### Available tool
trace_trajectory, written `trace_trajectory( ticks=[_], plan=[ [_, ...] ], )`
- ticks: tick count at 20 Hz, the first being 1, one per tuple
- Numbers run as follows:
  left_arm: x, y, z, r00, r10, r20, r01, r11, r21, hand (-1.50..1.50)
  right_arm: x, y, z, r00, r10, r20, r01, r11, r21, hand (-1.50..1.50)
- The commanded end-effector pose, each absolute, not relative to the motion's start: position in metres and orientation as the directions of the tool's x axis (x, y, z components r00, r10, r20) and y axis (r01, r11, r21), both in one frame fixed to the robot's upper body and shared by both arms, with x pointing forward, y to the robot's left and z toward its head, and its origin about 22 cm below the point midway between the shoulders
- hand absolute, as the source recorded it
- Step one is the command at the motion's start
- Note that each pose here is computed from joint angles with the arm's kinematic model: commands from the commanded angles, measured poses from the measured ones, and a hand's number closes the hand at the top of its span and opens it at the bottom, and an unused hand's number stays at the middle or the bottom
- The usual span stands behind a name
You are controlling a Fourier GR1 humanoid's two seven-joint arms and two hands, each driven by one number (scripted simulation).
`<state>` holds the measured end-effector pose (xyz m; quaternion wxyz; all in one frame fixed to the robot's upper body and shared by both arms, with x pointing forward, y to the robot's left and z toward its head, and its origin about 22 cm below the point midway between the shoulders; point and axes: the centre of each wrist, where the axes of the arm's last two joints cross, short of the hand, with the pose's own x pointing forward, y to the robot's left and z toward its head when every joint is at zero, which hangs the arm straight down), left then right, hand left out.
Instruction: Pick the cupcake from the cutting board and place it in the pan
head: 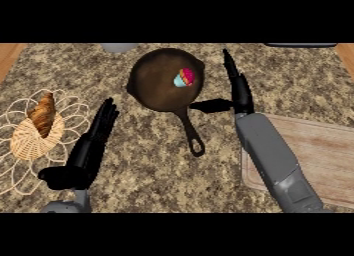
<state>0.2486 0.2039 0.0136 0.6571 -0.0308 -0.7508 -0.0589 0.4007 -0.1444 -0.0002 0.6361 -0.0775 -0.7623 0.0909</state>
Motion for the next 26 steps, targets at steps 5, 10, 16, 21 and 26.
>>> trace_trajectory(
  ticks=[5,10,16,21,26],
  plan=[
    [0.252,0.207,-0.002,-0.135,-0.033,0.990,0.113,0.992,0.048,0.00,0.371,-0.137,-0.008,-0.208,0.257,0.944,-0.032,0.962,-0.269,-1.50],
    [0.241,0.199,0.010,-0.118,-0.046,0.992,0.120,0.991,0.060,0.00,0.362,-0.148,-0.022,-0.177,0.288,0.941,-0.049,0.952,-0.301,-1.50],
    [0.260,0.202,0.011,-0.142,-0.032,0.989,0.112,0.993,0.048,0.00,0.359,-0.140,-0.018,-0.169,0.338,0.926,-0.005,0.939,-0.343,-1.50],
    [0.248,0.215,0.006,-0.113,-0.044,0.993,0.123,0.991,0.058,0.00,0.344,-0.177,-0.030,-0.177,0.367,0.913,-0.004,0.928,-0.373,-1.50],
    [0.243,0.211,0.003,-0.131,-0.038,0.991,0.129,0.990,0.056,0.00,0.340,-0.142,-0.014,-0.209,0.426,0.880,0.036,0.903,-0.428,-1.50]
  ],
)
